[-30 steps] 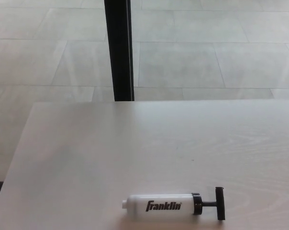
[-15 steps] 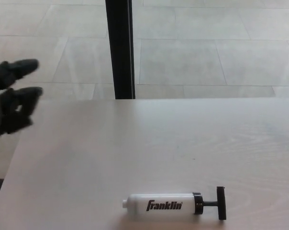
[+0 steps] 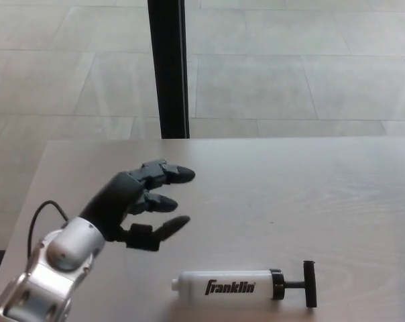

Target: The robot uses its left hand to lift the air pump kept on the middle of the desk and use the right hand to pull out the handle

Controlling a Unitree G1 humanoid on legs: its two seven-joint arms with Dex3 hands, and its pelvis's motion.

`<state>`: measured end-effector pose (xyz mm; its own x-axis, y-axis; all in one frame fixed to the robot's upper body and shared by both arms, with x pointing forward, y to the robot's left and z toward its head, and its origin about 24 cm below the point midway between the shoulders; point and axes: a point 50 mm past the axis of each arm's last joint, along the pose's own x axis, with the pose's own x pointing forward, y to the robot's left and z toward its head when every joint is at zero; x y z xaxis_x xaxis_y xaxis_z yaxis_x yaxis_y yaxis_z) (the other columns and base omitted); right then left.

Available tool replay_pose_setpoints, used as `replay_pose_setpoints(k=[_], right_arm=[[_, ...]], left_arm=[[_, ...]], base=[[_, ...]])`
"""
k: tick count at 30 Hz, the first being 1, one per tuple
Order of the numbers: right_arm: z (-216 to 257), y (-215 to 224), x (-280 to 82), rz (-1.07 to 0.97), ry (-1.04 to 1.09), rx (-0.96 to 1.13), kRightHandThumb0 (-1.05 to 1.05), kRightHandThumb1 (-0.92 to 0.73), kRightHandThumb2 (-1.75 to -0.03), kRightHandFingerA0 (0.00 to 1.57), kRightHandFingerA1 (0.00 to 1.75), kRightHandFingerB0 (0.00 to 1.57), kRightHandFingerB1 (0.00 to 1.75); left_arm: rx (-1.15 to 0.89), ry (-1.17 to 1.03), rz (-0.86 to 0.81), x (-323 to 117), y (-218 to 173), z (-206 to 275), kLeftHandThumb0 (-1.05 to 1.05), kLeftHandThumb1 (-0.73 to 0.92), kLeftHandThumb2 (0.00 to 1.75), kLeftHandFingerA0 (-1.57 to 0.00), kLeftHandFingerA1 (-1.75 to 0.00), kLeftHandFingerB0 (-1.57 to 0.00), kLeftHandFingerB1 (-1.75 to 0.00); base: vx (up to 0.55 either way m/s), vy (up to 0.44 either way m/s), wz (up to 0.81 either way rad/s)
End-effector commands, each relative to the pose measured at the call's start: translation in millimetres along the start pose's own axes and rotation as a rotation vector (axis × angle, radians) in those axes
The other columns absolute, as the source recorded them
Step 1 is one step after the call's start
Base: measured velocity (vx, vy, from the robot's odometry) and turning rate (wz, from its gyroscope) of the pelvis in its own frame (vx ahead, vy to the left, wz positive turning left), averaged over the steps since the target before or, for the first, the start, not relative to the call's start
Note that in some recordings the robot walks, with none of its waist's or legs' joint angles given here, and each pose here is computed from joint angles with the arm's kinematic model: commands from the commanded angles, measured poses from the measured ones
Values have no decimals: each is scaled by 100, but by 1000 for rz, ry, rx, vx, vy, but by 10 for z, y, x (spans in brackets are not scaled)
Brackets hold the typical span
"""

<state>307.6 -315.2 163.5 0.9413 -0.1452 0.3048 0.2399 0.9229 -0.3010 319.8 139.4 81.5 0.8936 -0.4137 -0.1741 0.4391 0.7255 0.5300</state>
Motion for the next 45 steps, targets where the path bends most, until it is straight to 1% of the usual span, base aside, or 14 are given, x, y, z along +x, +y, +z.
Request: replay_pose_setpoints(k=[1,11,12,17,20,21,23,24,27,29,30,31,44,45], right_arm=[[37,-38,81,-68,21,31,-79,-88,-67,44,50,27,30],[140,142,141,-31,-4,65,-81,-88,-67,47,57,35,32],[145,157,142,-29,-5,65,-77,-69,-107,44,65,28,48],[146,163,143,-34,-9,55,-80,-88,-67,49,59,37,33],[145,183,146,-32,-5,60,-80,-88,-67,49,59,36,33],[141,186,144,-31,-7,61,-77,-69,-108,47,66,30,49],[137,189,146,-34,-7,62,-81,-87,-67,51,59,39,33],[148,195,147,-36,-8,58,-86,-74,-110,47,65,32,48],[140,191,135,-35,-12,61,-81,-87,-66,50,60,38,33],[127,186,132,-48,-3,57,-79,-88,-67,51,60,38,33],[121,183,128,-53,-3,59,-79,-88,-66,51,62,38,33],[115,178,123,-60,-3,61,-78,-71,-108,48,67,32,49],[84,166,102,-92,1,59,-70,-85,-66,53,68,41,34],[76,165,99,-94,4,59,-69,-68,-104,52,71,35,51]], left_arm=[[394,157,-127,20,-262,-5,-53,46,91,-28,-60,-22,-53],[667,123,-253,32,-713,250,-79,73,62,-16,-52,-22,-37],[734,111,-254,27,-771,249,-84,83,66,-15,-51,-21,-36],[831,82,-228,7,-888,253,-95,92,72,-10,-50,-19,-35],[879,74,-216,-9,-970,264,-91,73,115,-4,-51,-12,-47],[881,76,-218,-8,-997,267,-95,92,74,-5,-49,-17,-36],[901,67,-214,-18,-1028,268,-100,91,79,-4,-50,-18,-38],[927,57,-210,-30,-1040,268,-96,77,118,-6,-51,-16,-49],[996,58,-198,-63,-1060,225,-92,74,116,-7,-52,-14,-48],[1020,59,-184,-87,-1061,183,-91,92,73,-6,-51,-23,-38],[1028,61,-177,-97,-1060,162,-87,71,111,-5,-52,-17,-49],[1027,72,-175,-107,-1060,139,-84,69,107,-5,-49,-17,-49],[1125,127,-120,-217,-975,-101,-66,59,93,-4,-52,-25,-50],[1132,129,-116,-224,-975,-112,-64,57,92,-3,-51,-25,-50]], base=[[0,0,0],[0,0,0],[0,0,0],[0,0,0],[0,0,0],[0,0,0],[0,0,0],[0,0,0],[0,0,0],[0,0,0],[0,0,0],[0,0,0],[0,0,0],[0,0,0]])
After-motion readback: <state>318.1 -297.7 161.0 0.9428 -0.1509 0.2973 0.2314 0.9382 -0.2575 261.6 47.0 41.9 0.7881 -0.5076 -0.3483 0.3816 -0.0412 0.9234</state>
